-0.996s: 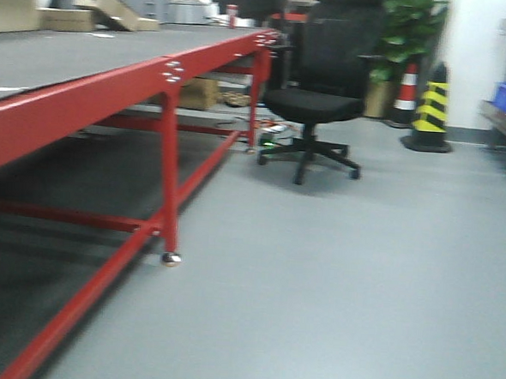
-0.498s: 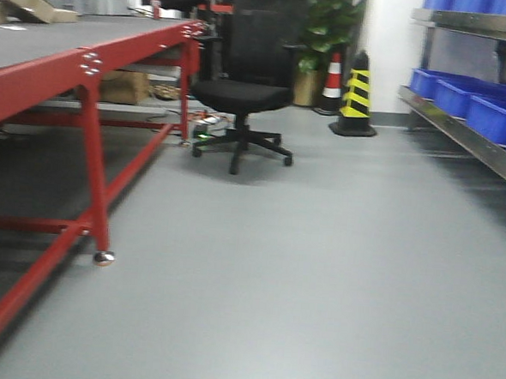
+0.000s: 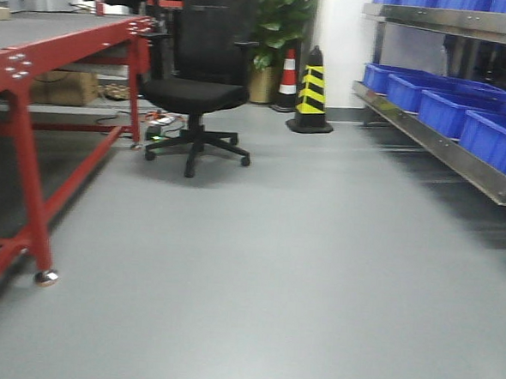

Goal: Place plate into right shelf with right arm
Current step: 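Carry the plate in the right gripper toward the blue-bin shelf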

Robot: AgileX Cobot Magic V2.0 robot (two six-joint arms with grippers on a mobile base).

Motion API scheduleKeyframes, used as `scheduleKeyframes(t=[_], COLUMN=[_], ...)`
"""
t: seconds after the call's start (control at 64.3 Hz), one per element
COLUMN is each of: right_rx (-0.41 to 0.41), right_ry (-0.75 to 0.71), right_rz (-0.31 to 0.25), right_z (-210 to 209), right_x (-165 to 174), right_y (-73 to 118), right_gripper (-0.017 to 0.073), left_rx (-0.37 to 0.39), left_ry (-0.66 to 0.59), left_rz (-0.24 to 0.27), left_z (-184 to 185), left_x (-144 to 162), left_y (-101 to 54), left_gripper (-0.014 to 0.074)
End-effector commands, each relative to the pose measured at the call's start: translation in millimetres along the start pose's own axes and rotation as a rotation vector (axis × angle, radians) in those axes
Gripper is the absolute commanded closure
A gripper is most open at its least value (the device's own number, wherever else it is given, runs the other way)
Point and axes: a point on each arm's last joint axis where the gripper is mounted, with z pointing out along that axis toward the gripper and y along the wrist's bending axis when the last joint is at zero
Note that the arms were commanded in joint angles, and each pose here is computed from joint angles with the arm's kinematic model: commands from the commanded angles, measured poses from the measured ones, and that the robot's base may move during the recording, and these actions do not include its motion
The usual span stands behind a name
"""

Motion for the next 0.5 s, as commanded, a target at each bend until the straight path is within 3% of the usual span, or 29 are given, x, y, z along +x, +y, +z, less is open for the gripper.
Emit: scheduleKeyframes(t=[0.0,0.482], right_rx=[-0.031,-0.031], right_ry=[-0.11,-0.11], right_rz=[-0.018,-0.018], right_z=[-3.1,-3.1], right_x=[-16.2,-16.1], right_y=[3.1,3.0], right_gripper=[0.0495,0.0495], left_rx=[-0.017,-0.017], left_ry=[-0.088,-0.088], left_rz=[-0.005,-0.005], left_z=[-0.9,-0.9], left_x=[-5.3,-5.3], left_y=[1.6,1.6], left_gripper=[0.064,0.064])
